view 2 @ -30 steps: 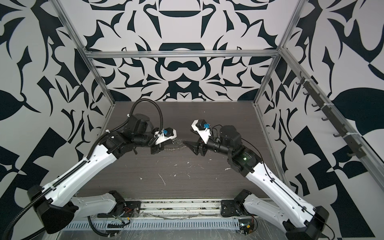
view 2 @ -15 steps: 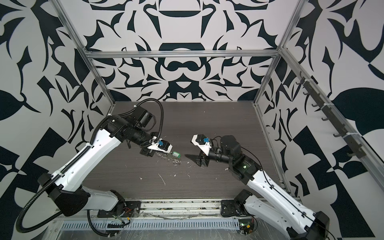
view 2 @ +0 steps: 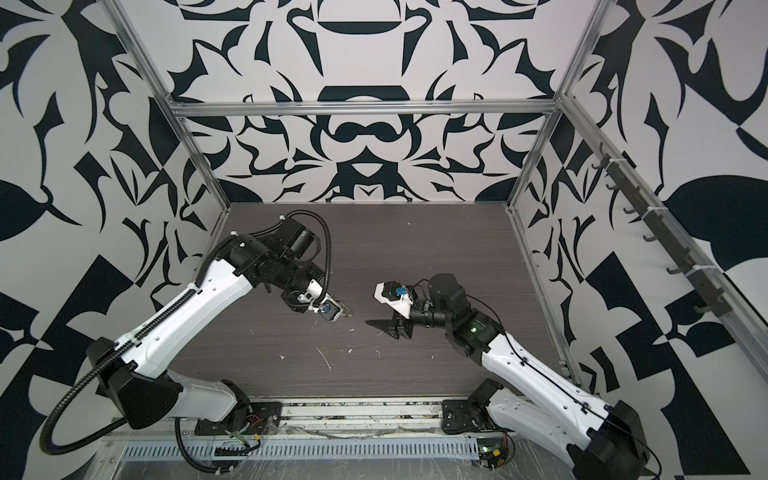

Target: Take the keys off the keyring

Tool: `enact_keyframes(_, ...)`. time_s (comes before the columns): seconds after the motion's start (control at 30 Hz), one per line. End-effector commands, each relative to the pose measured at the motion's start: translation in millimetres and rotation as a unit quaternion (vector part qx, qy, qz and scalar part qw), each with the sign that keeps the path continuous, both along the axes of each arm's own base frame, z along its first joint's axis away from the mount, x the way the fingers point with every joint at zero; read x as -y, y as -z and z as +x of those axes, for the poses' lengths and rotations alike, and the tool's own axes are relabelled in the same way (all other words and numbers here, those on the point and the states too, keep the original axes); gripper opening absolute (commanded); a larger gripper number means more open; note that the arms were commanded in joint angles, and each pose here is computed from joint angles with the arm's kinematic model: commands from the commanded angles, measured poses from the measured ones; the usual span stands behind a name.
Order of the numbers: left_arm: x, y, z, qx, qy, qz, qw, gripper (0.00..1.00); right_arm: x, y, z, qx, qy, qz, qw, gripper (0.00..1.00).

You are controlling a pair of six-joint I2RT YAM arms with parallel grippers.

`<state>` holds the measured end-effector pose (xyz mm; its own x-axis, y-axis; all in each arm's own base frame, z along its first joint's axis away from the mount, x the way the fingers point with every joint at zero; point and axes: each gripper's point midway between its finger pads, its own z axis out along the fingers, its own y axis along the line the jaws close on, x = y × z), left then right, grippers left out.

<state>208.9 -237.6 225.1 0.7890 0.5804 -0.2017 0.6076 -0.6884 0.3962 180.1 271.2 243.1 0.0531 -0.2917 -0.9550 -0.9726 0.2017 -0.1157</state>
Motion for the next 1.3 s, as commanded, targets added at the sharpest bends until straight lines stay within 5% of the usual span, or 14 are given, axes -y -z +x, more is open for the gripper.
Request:
enact_keyframes(0.0,-10,14,4,0.052,0.067,0.064,0.994,0.0,-3,-6,4,0.076,-0.014,-0.007,0.997,0.66)
enact_keyframes(0.43,14,15,2,0.103,0.141,0.061,0.983,0.0,-27,26,27,0.116,-0.054,-0.044,0.991,0.6)
enact_keyframes(1.27,27,10,-13,0.082,0.138,0.022,0.987,0.0,-45,37,50,0.135,-0.049,-0.033,0.989,0.54)
